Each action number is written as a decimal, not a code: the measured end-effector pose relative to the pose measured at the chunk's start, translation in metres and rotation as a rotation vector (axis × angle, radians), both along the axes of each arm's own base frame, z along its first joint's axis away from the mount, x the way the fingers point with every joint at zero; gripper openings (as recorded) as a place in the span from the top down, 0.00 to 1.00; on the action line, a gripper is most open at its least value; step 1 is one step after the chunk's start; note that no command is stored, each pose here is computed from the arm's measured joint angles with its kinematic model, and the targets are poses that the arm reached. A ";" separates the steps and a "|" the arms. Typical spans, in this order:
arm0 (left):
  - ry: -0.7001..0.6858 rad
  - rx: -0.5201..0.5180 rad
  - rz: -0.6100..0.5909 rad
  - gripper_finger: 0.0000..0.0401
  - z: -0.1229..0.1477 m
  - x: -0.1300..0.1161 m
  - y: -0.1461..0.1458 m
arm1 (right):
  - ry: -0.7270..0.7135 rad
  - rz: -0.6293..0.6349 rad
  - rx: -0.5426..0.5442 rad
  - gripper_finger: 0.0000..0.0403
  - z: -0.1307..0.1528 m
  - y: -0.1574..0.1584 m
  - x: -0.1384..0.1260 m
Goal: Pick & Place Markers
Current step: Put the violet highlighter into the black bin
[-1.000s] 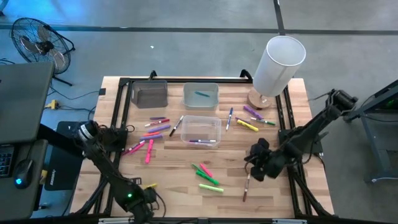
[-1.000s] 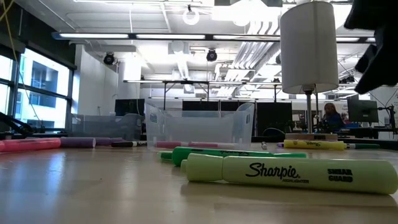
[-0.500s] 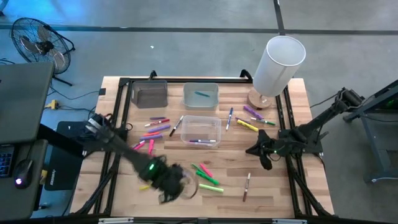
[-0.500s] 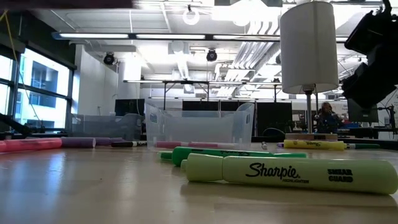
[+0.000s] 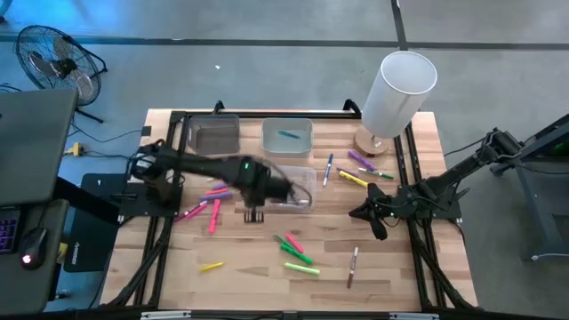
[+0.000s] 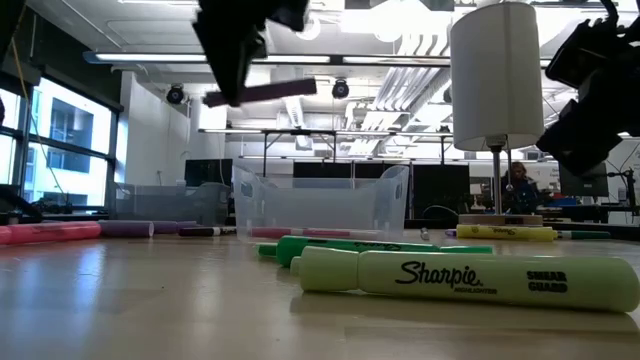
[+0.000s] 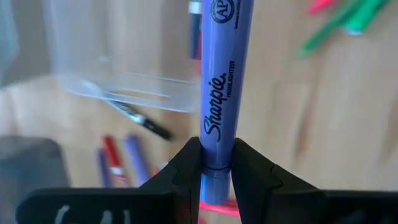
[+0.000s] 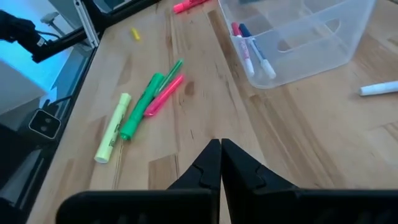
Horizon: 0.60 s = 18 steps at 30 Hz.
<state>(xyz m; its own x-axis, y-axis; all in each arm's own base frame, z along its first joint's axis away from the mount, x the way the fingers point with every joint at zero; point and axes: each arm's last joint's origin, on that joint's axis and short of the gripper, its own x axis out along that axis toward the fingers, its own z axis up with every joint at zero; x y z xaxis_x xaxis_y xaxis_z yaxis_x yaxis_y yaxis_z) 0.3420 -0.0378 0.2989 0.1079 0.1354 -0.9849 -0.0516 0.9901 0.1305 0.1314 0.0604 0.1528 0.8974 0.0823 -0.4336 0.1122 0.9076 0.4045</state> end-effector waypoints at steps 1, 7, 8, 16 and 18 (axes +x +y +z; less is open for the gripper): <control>0.007 0.005 -0.013 0.85 0.000 0.001 0.011 | -0.001 0.000 -0.008 1.00 0.000 0.000 0.000; 0.034 0.015 -0.078 0.84 0.005 -0.007 0.081 | -0.024 -0.095 -0.047 1.00 0.001 -0.003 0.000; 0.029 0.008 -0.086 0.84 0.008 -0.014 0.093 | -0.033 -0.116 -0.055 1.00 0.001 -0.004 0.001; -0.025 -0.022 0.033 0.84 0.007 -0.077 0.194 | -0.137 -0.295 -0.092 1.00 0.009 -0.008 0.003; -0.033 -0.035 0.080 0.84 0.004 -0.098 0.215 | -0.147 -0.334 -0.107 1.00 0.009 -0.009 0.003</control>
